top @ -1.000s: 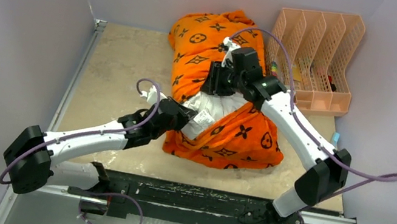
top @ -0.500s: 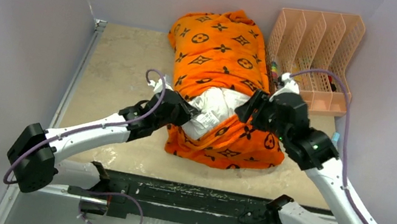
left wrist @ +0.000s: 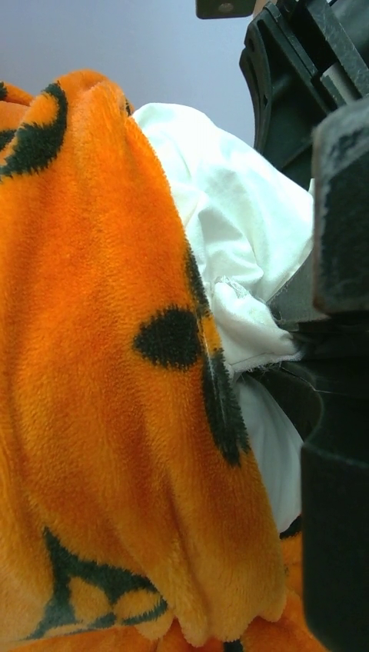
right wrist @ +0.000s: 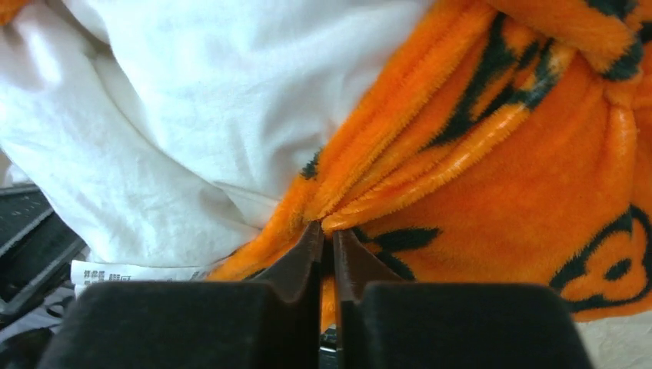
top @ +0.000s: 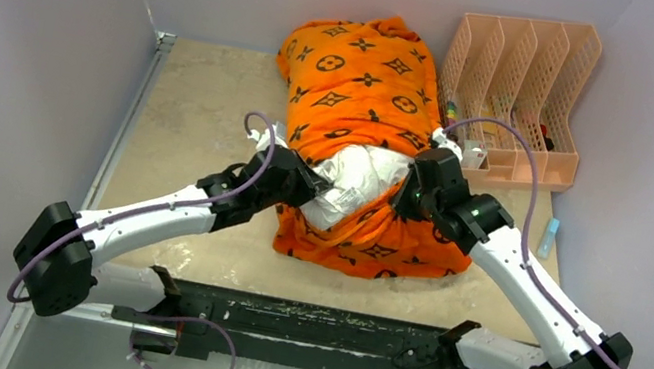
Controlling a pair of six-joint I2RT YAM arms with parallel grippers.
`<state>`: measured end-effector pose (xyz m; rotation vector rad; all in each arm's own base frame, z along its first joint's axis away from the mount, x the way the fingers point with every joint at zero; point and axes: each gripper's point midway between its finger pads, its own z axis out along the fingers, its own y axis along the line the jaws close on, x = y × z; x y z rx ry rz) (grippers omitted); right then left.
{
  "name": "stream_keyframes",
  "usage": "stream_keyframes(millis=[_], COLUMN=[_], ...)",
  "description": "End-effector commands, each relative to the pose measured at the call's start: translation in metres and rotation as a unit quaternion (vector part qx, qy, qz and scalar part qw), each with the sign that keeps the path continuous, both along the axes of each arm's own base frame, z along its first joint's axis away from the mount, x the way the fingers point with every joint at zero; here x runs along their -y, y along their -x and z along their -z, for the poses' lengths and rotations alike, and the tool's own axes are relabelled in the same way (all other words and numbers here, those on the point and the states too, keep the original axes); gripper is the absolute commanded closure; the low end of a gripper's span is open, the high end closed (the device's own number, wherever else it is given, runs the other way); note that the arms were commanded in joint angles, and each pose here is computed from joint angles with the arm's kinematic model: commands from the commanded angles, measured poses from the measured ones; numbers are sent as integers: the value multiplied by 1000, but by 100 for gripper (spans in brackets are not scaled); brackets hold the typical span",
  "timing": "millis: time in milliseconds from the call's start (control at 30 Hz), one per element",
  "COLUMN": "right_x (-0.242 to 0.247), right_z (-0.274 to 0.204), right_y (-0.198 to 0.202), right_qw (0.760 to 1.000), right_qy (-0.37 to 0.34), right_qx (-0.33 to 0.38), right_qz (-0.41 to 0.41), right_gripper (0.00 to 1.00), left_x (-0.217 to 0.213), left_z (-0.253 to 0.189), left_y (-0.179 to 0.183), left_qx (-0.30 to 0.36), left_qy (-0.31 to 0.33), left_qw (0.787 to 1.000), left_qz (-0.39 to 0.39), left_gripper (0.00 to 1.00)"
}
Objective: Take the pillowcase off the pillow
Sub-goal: Remove the pillow from the pillowcase.
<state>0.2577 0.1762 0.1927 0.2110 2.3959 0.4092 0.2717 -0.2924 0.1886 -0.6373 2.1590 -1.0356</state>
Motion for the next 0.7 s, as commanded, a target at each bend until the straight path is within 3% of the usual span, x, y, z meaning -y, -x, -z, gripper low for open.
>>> stream_keyframes(millis=[0, 200, 300, 400, 667], right_x=[9, 48, 59, 63, 58], right_z=[-15, 48, 79, 107, 175], right_y=[-7, 39, 63, 88, 116], right_qw=[999, 996, 993, 987, 975], right_qy=[4, 51, 46, 31, 11], right_qx=[33, -44, -77, -125, -197], right_qz=[25, 61, 79, 94, 101], right_gripper=[100, 100, 100, 100, 100], left_x=[2, -48, -92, -125, -185], left_z=[-40, -81, -108, -134, -185], left_y=[-19, -66, -92, -113, -137], left_qx=[50, 47, 60, 75, 118], left_qy=[27, 90, 36, 54, 116], left_qw=[998, 995, 997, 994, 981], left_qz=[-14, -14, -42, -60, -99], left_gripper=[100, 100, 100, 100, 100])
